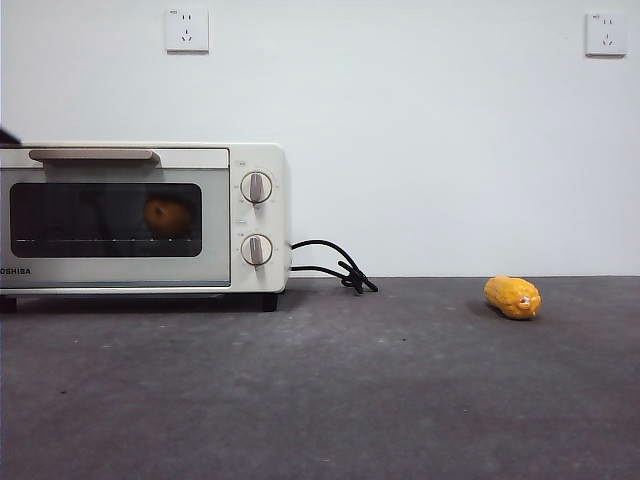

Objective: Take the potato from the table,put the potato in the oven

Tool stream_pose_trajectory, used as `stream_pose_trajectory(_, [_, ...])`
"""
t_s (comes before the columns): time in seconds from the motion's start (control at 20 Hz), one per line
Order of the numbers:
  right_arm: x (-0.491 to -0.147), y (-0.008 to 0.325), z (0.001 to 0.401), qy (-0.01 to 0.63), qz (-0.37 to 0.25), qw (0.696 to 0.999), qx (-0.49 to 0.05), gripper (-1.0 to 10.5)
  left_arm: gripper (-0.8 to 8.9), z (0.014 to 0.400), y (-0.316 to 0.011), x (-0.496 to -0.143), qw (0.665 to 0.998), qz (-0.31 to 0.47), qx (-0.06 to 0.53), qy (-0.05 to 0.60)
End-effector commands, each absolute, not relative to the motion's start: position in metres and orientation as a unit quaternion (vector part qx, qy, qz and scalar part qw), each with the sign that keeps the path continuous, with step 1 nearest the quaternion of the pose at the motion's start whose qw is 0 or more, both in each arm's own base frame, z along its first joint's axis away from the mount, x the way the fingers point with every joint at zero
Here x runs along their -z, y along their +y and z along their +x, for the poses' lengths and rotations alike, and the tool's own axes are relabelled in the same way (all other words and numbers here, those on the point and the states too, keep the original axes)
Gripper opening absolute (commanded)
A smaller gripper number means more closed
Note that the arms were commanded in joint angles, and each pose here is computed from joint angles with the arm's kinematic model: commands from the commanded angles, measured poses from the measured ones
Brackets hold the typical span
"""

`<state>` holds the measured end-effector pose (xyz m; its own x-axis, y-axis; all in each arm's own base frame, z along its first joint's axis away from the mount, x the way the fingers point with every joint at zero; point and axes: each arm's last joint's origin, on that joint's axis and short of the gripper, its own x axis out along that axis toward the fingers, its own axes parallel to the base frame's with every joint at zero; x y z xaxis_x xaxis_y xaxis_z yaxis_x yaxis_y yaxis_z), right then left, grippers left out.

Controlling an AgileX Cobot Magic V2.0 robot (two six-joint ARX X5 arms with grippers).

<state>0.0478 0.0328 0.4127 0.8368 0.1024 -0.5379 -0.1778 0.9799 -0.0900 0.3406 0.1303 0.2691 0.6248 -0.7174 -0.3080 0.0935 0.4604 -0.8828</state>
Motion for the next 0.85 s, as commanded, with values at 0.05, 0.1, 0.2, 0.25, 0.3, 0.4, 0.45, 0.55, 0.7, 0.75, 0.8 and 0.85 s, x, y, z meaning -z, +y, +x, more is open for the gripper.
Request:
stream_pose_trajectory(0.05, [-0.41, 0.033, 0.05, 0.274, -0.081, 0.958, -0.038, 0.0, -0.08, 0.324, 0.116, -0.302, 0.831, -0.378, 0.253, 0.321])
stream_pose_trajectory(0.1, [-0.41, 0.033, 0.051, 0.269, -0.086, 0.959, -0.026, 0.0, -0.08, 0.317, 0.105, -0.317, 0.841, -0.359, 0.26, 0.309])
stream_pose_trajectory(0.2, [-0.41, 0.033, 0.051, 0.266, -0.084, 0.96, -0.018, 0.0, -0.08, 0.3, 0.079, -0.346, 0.853, -0.324, 0.288, 0.29])
stream_pose_trajectory(0.25, [-0.41, 0.033, 0.051, 0.266, -0.08, 0.961, -0.017, 0.0, -0.08, 0.292, 0.063, -0.358, 0.856, -0.305, 0.304, 0.286])
stream_pose_trajectory(0.3, [-0.41, 0.033, 0.051, 0.266, -0.08, 0.961, -0.017, 0.0, -0.08, 0.281, 0.046, -0.368, 0.86, -0.278, 0.32, 0.285])
stream_pose_trajectory(0.4, [-0.41, 0.033, 0.051, 0.266, -0.081, 0.961, -0.017, 0.0, -0.08, 0.255, 0.014, -0.381, 0.869, -0.202, 0.342, 0.294])
stream_pose_trajectory(0.45, [-0.41, 0.033, 0.051, 0.266, -0.081, 0.961, -0.017, 0.0, -0.08, 0.237, -0.001, -0.385, 0.873, -0.158, 0.341, 0.309])
stream_pose_trajectory(0.55, [-0.41, 0.033, 0.051, 0.265, -0.08, 0.961, -0.017, 0.0, -0.08, 0.2, -0.026, -0.393, 0.879, -0.105, 0.309, 0.348])
stream_pose_trajectory(0.7, [-0.41, 0.033, 0.051, 0.266, -0.081, 0.961, -0.017, 0.0, -0.08, 0.157, -0.044, -0.409, 0.899, -0.075, 0.276, 0.332])
stream_pose_trajectory(0.75, [-0.41, 0.033, 0.051, 0.265, -0.081, 0.961, -0.017, 0.0, -0.08, 0.144, -0.047, -0.414, 0.905, -0.075, 0.272, 0.319])
stream_pose_trajectory(0.8, [-0.41, 0.033, 0.051, 0.266, -0.081, 0.961, -0.017, 0.0, -0.08, 0.134, -0.049, -0.418, 0.909, -0.078, 0.27, 0.309])
stream_pose_trajectory(0.85, [-0.41, 0.033, 0.051, 0.265, -0.081, 0.961, -0.017, 0.0, -0.08, 0.122, -0.05, -0.421, 0.912, -0.083, 0.27, 0.298])
